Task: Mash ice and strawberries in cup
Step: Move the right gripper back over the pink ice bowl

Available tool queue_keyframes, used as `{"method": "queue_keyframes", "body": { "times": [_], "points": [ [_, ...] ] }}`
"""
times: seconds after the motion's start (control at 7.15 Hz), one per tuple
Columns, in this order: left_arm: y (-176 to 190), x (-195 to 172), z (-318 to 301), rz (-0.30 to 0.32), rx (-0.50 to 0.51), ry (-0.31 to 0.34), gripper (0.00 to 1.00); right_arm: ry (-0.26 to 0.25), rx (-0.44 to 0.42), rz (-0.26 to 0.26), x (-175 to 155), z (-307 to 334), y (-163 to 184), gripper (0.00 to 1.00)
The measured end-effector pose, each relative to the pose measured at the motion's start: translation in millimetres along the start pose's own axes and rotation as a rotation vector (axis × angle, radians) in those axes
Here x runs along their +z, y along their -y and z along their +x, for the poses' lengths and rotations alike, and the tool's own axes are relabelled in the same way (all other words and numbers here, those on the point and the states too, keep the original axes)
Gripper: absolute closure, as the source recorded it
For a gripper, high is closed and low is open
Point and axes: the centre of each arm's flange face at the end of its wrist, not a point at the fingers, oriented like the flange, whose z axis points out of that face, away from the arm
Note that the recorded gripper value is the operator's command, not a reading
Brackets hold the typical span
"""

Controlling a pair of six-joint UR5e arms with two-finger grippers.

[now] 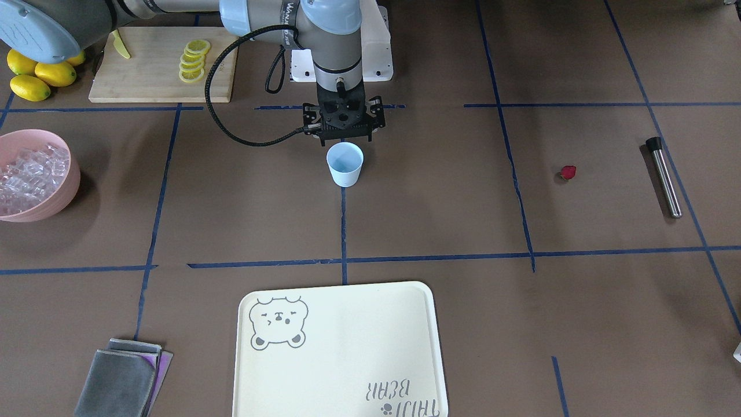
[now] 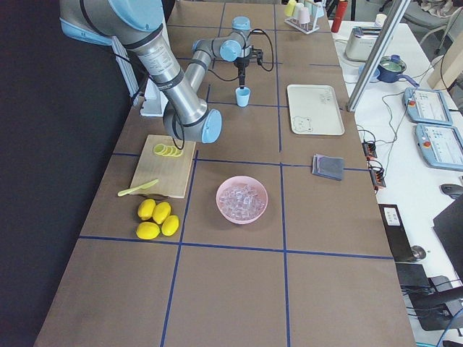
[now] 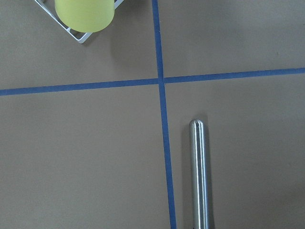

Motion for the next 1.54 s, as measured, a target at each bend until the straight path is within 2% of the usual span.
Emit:
{"method": "queue_keyframes", "body": {
  "times": [0.28, 0.56, 0.84, 1.12, 1.26, 1.54],
  "points": [
    [0, 0, 1, 0.001, 0.0, -0.001, 0.0, 0.007, 0.025, 0.034, -24, 48, 12, 0.01],
    [1, -1, 1, 0.002, 0.001, -0.002, 0.0, 0.003, 0.02, 0.088, -60, 145, 7, 0.01],
    [1, -1, 2, 0.003, 0.003, -0.003, 0.0, -0.024, 0.017, 0.116, -87, 231, -1, 0.01],
    [1, -2, 3, 0.005, 0.005, -0.003, 0.0, -0.058, 0.028, 0.096, -104, 319, 0, 0.01],
    [1, -3, 3, 0.007, 0.006, -0.002, 0.0, -0.061, 0.012, 0.079, -111, 369, 1, 0.01],
    [1, -4, 3, 0.008, 0.006, -0.003, 0.0, -0.059, -0.042, 0.077, -113, 474, -4, 0.01]
  ]
}}
